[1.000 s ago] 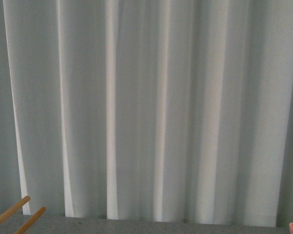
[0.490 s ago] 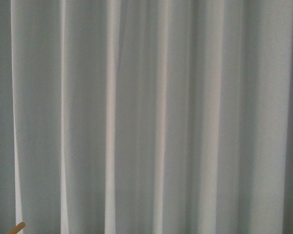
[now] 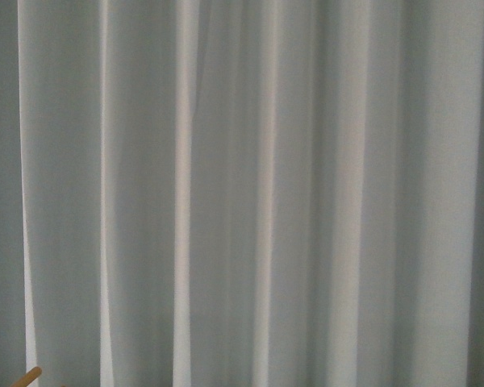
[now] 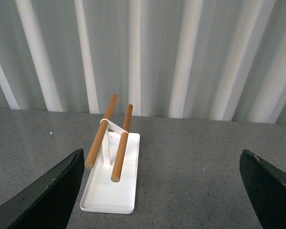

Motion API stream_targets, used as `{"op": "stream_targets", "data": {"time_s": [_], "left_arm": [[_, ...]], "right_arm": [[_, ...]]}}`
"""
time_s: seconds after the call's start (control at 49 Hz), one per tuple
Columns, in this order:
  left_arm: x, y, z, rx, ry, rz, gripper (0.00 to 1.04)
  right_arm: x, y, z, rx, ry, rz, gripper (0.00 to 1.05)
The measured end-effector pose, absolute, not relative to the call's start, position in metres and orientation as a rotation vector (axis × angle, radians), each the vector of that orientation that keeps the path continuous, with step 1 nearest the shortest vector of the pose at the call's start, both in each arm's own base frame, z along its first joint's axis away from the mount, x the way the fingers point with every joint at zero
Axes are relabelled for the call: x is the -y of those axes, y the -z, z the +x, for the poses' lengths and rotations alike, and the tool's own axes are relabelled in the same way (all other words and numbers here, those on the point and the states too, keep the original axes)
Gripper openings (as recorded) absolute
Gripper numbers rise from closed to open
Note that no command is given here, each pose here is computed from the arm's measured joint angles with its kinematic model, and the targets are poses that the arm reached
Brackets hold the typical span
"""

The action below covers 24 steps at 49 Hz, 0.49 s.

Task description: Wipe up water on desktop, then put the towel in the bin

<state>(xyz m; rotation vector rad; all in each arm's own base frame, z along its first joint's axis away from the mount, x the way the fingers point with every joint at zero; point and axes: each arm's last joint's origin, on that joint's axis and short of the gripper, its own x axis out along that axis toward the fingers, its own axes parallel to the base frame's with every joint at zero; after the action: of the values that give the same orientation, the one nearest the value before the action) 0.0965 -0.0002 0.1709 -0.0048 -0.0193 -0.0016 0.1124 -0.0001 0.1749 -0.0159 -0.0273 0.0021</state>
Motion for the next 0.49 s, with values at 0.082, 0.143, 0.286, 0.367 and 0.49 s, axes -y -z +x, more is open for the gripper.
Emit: {"op": "stream_targets", "data": {"time_s": [0.082, 0.143, 0.286, 0.367, 0.49], "left_arm": [[0.000, -0.171, 0.097, 0.019, 0.002, -0.005, 0.98], [0.000, -0.171, 0.096, 0.020, 0.002, -0.005, 0.98], [0.000, -0.171, 0.096, 0.020, 0.002, -0.005, 0.98], [0.000, -0.171, 0.097, 0.019, 0.002, -0.005, 0.98], [0.000, -0.171, 0.097, 0.019, 0.002, -0.005, 0.98]], "right_arm": [[0.000, -0.175, 0.110, 0.027, -0.002, -0.013, 0.03], [0.000, -0.175, 0.109, 0.027, -0.002, -0.013, 0.03], [0.000, -0.170, 0.101, -0.007, -0.002, -0.012, 0.03], [0.000, -0.172, 0.097, 0.023, 0.001, -0.011, 0.03], [0.000, -0.171, 0.096, 0.021, 0.000, -0.010, 0.03]]}}
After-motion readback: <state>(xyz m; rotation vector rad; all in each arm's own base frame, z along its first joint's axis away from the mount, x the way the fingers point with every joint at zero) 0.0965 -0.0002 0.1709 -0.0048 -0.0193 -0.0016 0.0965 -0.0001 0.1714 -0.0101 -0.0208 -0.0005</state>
